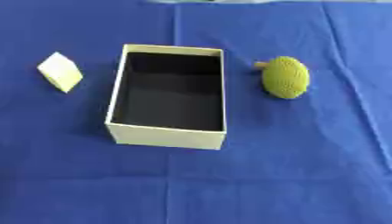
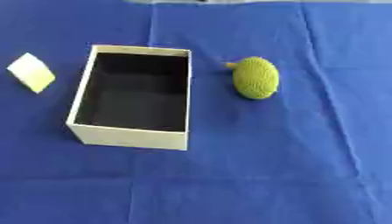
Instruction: Pick up objects on the table and place them in the box.
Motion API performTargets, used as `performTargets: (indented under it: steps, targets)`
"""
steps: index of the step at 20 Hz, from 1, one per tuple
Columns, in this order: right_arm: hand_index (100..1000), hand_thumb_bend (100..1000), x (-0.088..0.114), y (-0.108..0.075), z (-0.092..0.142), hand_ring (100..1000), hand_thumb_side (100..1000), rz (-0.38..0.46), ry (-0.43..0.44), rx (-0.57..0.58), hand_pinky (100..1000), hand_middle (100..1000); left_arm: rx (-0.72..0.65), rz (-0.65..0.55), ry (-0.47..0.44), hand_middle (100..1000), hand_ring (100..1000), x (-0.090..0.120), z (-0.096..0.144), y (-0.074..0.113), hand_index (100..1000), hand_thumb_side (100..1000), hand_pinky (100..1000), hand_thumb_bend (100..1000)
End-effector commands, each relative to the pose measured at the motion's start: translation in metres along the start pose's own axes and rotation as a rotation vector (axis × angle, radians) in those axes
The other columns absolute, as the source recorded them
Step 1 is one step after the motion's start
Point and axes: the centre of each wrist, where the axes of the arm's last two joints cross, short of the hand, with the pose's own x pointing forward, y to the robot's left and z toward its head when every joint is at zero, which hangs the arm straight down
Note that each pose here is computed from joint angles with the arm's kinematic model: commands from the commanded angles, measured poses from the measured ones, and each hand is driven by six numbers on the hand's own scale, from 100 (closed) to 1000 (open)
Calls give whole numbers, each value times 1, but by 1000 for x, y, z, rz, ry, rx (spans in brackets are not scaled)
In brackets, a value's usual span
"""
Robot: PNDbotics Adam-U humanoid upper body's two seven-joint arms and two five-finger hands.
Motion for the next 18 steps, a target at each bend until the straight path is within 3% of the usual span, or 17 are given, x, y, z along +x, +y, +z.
performTargets:
  steps: [1,7,18]
  targets:
    - [816,100,5,-3,-4,750,655,4,-24,7,883,605,-5,-11,-25,670,715,5,-5,3,826,706,883,100]
    - [844,100,8,-6,-10,777,678,60,-35,69,883,653,-10,-14,-22,670,715,5,-5,3,825,706,883,100]
    - [910,100,19,-9,-24,858,822,408,-7,466,879,825,-30,-31,-16,670,715,5,-3,5,825,707,883,100]
